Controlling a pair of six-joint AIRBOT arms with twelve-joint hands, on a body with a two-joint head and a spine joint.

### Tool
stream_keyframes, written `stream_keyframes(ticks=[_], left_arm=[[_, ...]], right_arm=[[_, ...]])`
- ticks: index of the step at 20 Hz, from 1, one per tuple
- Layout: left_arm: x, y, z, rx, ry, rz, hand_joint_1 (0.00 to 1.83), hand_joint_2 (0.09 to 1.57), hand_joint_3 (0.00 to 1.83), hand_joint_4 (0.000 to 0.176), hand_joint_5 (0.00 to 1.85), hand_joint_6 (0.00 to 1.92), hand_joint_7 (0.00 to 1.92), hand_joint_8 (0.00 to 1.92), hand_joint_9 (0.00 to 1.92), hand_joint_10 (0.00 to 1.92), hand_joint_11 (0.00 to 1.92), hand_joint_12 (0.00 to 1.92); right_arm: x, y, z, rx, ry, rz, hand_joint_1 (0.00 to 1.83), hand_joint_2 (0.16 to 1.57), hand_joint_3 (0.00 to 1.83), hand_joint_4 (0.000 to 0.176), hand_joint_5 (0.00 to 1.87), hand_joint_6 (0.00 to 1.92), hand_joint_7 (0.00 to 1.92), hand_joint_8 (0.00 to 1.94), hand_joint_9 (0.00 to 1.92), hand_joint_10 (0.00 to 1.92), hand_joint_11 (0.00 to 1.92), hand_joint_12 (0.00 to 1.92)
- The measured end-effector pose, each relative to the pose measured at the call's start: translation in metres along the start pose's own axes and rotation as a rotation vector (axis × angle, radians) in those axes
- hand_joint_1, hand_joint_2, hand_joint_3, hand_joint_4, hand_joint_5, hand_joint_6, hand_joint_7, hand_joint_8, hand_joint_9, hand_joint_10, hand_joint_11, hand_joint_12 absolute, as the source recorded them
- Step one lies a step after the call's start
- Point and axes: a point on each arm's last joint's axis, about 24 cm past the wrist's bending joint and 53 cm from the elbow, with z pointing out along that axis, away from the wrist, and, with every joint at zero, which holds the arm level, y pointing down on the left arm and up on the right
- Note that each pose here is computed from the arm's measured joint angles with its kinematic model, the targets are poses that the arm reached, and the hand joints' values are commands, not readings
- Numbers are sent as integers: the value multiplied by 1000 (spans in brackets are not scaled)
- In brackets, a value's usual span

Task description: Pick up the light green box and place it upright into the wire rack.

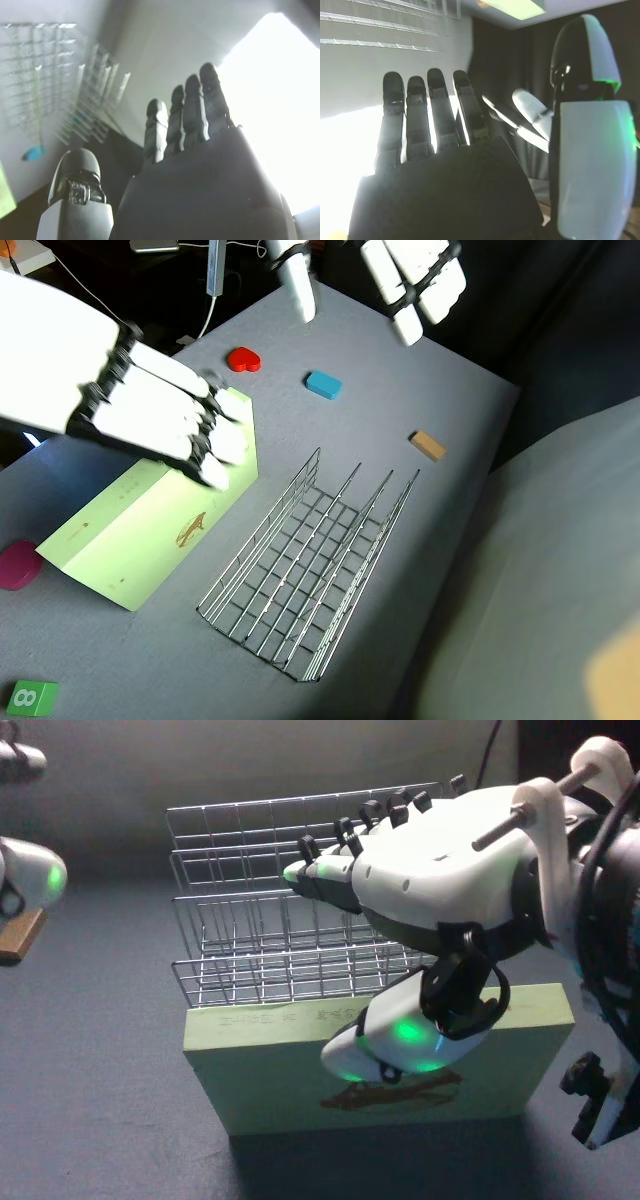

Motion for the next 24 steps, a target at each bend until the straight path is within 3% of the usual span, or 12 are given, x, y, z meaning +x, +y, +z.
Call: stream_keyframes(ticks=[1,3,5,8,10,11,15,17,24], left_arm=[[3,-2,-1,6,17,4,82,1259,0,98,121,0,36,0,40,0,0,200],[1,-5,0,16,12,54,76,1263,2,97,127,2,41,2,50,3,0,251],[-1,-4,0,12,8,136,102,1263,1,95,129,2,44,2,54,3,0,254],[6,-3,0,17,37,203,108,1264,1,86,146,7,48,2,45,0,0,216],[9,3,1,3,58,247,100,1276,3,83,159,6,65,4,59,3,0,254],[10,3,1,0,60,253,92,1289,5,76,172,6,79,6,60,2,0,273],[13,5,2,-4,71,276,89,1288,2,75,154,0,83,4,48,0,0,239],[11,6,5,-5,68,293,89,1289,1,73,158,2,83,2,56,3,0,181],[8,1,7,7,61,320,89,1290,0,71,150,0,78,0,58,1,0,210]], right_arm=[[2,0,1,2,9,6,622,927,0,30,50,0,69,0,36,0,0,491],[8,2,4,10,41,28,626,942,0,30,51,0,69,0,32,0,0,471],[9,9,8,8,74,61,648,926,0,31,51,0,83,5,31,0,0,464],[8,14,15,2,72,39,671,907,0,30,64,4,90,5,28,2,0,460],[19,11,24,19,102,29,672,903,0,29,69,4,92,3,34,3,0,479],[24,7,29,33,119,34,675,901,0,29,83,8,96,4,41,5,0,481],[24,3,42,47,117,27,691,903,0,29,92,7,97,2,49,5,0,499],[31,0,43,54,133,21,697,901,0,29,87,2,96,0,51,3,0,561],[37,0,44,56,144,13,698,899,0,29,89,5,92,5,50,1,0,519]])
